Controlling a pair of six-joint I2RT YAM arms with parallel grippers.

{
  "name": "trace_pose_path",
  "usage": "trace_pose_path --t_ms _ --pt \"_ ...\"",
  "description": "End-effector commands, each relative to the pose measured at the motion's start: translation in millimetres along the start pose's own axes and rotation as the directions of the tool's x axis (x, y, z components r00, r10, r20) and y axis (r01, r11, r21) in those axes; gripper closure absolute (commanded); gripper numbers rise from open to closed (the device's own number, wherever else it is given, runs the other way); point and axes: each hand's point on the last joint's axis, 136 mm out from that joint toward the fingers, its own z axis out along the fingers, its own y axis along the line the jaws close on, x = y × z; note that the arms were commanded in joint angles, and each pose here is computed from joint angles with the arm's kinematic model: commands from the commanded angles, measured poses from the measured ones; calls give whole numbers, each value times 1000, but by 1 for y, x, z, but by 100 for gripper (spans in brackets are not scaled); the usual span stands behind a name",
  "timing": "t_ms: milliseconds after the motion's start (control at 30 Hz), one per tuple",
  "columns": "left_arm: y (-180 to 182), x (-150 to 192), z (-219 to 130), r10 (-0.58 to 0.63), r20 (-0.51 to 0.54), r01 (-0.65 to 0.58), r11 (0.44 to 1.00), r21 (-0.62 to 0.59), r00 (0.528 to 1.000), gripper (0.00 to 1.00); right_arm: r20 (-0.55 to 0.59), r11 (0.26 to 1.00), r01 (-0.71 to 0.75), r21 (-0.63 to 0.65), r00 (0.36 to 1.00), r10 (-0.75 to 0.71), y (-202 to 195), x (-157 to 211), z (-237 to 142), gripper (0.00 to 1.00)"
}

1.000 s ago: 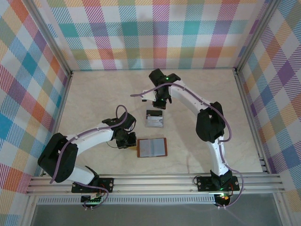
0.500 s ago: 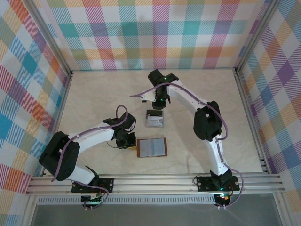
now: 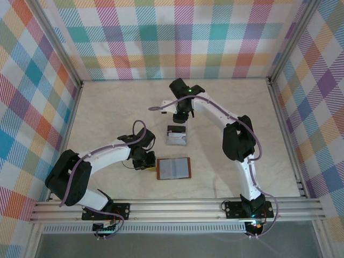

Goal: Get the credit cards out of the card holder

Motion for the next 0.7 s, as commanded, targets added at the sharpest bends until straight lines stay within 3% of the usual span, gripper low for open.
trace_pose_path --t_ms 0,233,667 --pt "1 -1 1 3 -8 -3 1000 9 1000 87 48 997 -24 -73 998 27 18 -2 -23 54" --pt "0 -1 -1 6 -5 -6 1000 12 1000 86 3 995 -37 -98 999 37 27 11 -4 48" --pt "-1 -2 1 11 -16 -11 1000 6 1000 86 -29 998 -58 -10 998 57 3 19 18 45"
